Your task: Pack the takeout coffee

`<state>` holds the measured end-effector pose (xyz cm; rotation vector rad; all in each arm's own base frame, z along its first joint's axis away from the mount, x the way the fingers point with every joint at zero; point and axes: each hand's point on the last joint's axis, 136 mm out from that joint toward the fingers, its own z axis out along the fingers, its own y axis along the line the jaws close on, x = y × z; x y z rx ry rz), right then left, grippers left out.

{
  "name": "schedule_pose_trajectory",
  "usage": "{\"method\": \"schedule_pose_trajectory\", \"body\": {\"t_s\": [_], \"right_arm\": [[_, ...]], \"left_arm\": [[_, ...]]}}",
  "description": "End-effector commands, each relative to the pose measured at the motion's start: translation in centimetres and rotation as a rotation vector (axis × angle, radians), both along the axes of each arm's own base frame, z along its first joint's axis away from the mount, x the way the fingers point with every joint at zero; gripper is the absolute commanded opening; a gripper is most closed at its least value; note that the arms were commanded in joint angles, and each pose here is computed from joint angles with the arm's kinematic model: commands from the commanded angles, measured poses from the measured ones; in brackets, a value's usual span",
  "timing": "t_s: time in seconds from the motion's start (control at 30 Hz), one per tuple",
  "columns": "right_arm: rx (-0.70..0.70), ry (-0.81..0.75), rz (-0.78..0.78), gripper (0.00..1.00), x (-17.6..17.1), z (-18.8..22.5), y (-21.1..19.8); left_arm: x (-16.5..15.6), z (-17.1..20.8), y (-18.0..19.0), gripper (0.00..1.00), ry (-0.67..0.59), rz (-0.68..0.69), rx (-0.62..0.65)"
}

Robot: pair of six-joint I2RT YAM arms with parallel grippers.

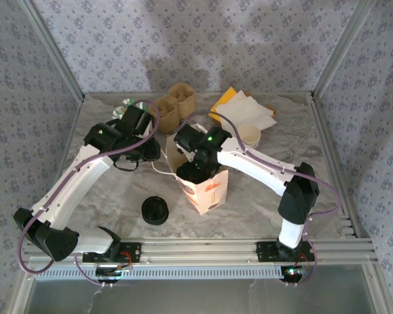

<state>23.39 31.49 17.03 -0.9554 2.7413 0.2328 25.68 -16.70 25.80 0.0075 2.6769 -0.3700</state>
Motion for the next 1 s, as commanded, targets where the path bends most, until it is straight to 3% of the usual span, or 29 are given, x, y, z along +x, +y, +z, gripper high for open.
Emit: {"method": "schedule_pose_trajectory", "body": {"t_s": [0.0, 0.5, 0.97], "right_arm": [[0.004, -0.027, 0.04, 1.0, -0.5, 0.8, -0.3], [0.02, -0.055, 0.135, 1.0, -0.8, 1.0, -0.1], [0.139, -0.18, 0.308, 0.99, -1.5, 2.7, 1.1]], "left_arm": [[0.8, 1.5, -0.3, 0.24, -0.055, -0.013, -0.004], [2.1, 2.2, -0.4, 0.22, -0.088, -0.017, 0.017], [2.4, 2.1, -0.4, 0.22, -0.085, -0.012, 0.021]]}}
